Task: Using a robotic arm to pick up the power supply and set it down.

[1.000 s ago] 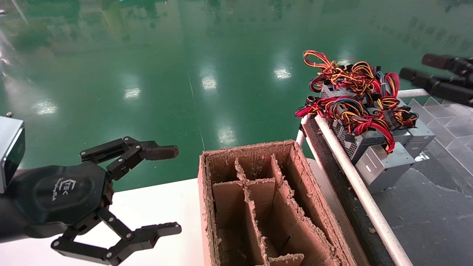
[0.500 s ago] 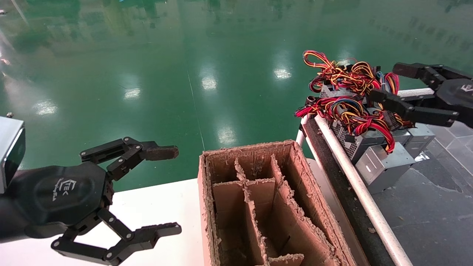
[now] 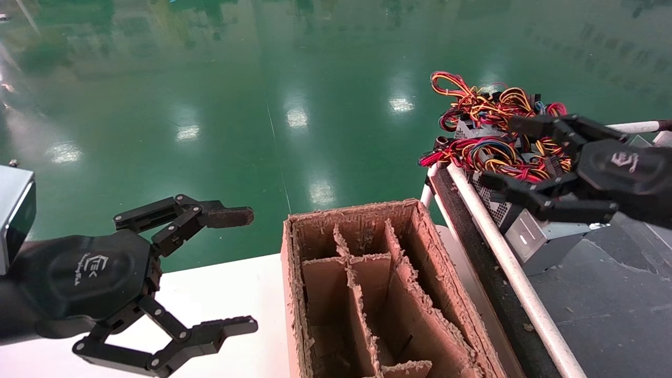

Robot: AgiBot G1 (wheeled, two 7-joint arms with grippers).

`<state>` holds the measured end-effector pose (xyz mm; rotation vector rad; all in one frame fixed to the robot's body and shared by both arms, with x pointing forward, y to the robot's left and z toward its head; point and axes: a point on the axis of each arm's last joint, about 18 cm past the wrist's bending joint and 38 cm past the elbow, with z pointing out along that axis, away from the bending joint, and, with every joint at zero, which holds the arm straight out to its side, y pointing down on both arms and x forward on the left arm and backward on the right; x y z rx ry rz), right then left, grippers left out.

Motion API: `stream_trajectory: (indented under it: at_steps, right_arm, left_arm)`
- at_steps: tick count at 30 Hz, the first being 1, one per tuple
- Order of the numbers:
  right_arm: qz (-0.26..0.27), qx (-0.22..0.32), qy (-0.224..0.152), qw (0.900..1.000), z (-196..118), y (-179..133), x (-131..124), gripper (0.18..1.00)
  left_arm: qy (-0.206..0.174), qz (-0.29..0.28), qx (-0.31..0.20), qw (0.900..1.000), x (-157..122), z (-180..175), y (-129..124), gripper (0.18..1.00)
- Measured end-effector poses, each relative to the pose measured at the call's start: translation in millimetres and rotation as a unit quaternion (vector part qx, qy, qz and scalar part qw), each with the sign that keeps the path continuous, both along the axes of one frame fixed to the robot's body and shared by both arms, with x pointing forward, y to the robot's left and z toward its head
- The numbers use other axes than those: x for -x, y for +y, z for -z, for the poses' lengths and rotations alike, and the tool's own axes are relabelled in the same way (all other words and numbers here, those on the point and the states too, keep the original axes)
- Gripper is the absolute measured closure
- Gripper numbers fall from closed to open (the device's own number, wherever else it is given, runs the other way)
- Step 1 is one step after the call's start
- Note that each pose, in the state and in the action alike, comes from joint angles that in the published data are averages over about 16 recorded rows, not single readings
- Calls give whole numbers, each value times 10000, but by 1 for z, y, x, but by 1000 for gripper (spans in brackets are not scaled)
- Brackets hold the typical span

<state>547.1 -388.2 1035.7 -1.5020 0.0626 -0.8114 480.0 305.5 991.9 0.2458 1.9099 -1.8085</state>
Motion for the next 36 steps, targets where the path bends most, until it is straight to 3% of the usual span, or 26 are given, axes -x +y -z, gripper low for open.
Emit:
stream_trajectory:
  at_steps: [11,23,36]
  right_arm:
    - [-706,318,-7,9970,17,40,27,178]
    - [-1463,633,38,9872,39,78,63,178]
    - [-1737,734,56,9820,47,91,78,178]
  left_arm:
    - [0,0,0,10000,0,0,0,184]
    - [0,-1,1,10000,0,0,0,184]
    - [1,-2,3,10000,0,0,0,184]
